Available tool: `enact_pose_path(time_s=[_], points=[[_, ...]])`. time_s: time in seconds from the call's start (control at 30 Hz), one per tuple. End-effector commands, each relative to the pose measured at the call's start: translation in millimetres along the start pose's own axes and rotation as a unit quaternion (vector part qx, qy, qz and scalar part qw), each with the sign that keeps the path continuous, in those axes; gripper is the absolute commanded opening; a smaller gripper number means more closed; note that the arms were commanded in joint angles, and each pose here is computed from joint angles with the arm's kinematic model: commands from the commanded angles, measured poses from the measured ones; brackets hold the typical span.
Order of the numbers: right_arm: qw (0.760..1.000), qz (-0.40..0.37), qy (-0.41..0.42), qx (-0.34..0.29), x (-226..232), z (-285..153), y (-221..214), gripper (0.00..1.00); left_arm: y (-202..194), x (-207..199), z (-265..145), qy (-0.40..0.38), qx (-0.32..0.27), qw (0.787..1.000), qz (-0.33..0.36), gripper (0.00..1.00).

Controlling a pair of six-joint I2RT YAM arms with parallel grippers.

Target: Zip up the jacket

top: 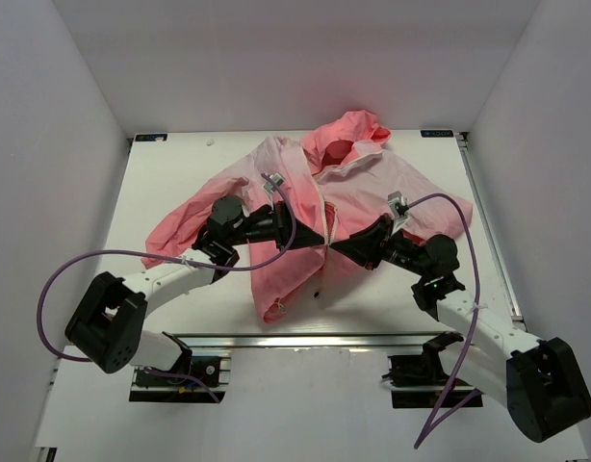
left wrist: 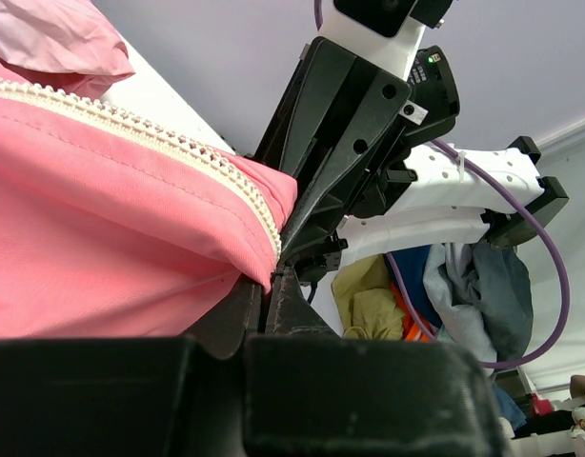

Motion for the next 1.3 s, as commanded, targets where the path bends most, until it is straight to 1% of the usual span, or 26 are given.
enact_pose_path(time_s=[0.0,0.63,0.9,0.97,1.27], points=[[0.997,-0.051,0.032,-0.042,13.9,4.2,27.8,0.0,6.3,-12.5,-0.8,-0.023,0.0,0.999,0.022,0.0],[0.996,-0.056,0.044,-0.049,19.4,4.1,33.3,0.0,5.4,-14.1,0.5,-0.036,0.006,0.999,0.02,0.0],[0.998,-0.055,0.023,-0.025,11.9,3.4,25.2,0.0,10.7,-18.8,-0.5,-0.023,0.001,0.999,0.034,0.0],[0.998,-0.06,0.025,-0.023,12.4,3.3,25.4,0.0,14.5,-21.8,0.0,-0.023,-0.003,0.999,0.044,0.0],[0.997,-0.066,0.039,-0.01,14.5,3.3,23.5,0.0,15.9,-21.7,1.1,-0.022,-0.003,0.999,0.045,0.0]])
Point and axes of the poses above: each gripper's point midway between its finger pads, its own z axis out along the fingers, its own x axis along the line the jaws close on, y = z × x, the point moved 5 cm from there along -z, back along the fingers, and after that the axes turned 3 degrees about -z, right-handed, at the moved point
